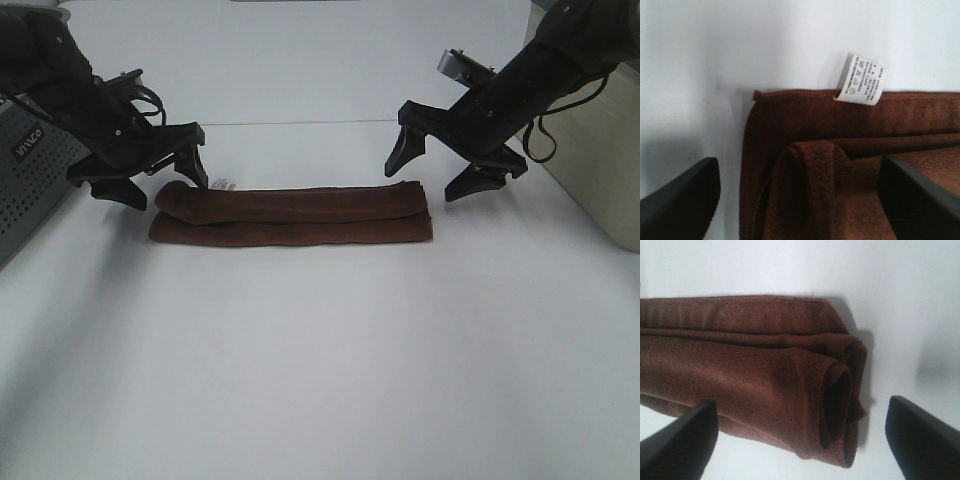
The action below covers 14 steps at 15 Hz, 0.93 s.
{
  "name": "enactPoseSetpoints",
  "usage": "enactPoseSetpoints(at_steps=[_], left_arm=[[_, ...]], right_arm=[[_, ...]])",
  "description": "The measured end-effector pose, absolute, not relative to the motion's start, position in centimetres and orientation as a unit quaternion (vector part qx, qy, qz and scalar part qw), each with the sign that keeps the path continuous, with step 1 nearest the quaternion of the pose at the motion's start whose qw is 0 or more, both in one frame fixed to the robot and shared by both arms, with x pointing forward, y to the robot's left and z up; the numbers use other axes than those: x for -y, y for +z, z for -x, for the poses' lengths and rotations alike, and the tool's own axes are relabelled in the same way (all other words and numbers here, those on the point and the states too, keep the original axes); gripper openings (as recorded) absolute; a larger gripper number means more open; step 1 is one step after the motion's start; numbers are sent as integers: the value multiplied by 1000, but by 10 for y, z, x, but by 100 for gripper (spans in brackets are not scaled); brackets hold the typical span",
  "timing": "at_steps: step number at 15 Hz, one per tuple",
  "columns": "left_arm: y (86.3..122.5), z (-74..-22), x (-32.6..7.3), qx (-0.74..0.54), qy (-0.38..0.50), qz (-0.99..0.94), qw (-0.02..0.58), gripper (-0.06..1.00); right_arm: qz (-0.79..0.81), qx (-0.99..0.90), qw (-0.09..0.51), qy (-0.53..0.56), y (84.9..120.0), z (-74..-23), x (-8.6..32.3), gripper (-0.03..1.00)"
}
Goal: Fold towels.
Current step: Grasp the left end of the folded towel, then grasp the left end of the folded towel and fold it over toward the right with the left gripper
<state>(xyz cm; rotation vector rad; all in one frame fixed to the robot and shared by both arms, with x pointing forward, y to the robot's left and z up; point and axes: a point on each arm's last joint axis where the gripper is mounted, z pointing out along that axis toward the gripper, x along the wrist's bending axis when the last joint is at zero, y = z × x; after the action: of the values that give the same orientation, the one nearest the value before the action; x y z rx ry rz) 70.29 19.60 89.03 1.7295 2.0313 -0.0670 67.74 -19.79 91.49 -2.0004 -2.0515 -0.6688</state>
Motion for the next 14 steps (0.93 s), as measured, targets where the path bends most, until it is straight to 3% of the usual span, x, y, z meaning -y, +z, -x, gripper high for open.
enactPoseSetpoints(at_steps=[3,5,6,8,9,11,14], left_arm=[[877,-704,-195,-748,-35,-621,231,75],[874,-705,-194,-751,-36,-616,236,64],[873,-706,-194,-752,-37,-615,236,52],[873,-705,-193,-753,-41,-613,236,17],[874,-705,-193,-751,-41,-616,233,8],[886,-702,-197,-734,-23,-642,218,8],[936,-695,-209,-718,39,-667,197,8]], right_arm=[[675,697,98,-223,915,-677,198,85],[674,697,99,-221,915,-677,198,86],[674,697,99,-221,915,-677,198,86],[674,698,100,-221,915,-677,198,86],[674,698,101,-220,914,-676,198,86],[672,700,107,-215,915,-675,198,86],[664,706,111,-218,932,-670,198,86]])
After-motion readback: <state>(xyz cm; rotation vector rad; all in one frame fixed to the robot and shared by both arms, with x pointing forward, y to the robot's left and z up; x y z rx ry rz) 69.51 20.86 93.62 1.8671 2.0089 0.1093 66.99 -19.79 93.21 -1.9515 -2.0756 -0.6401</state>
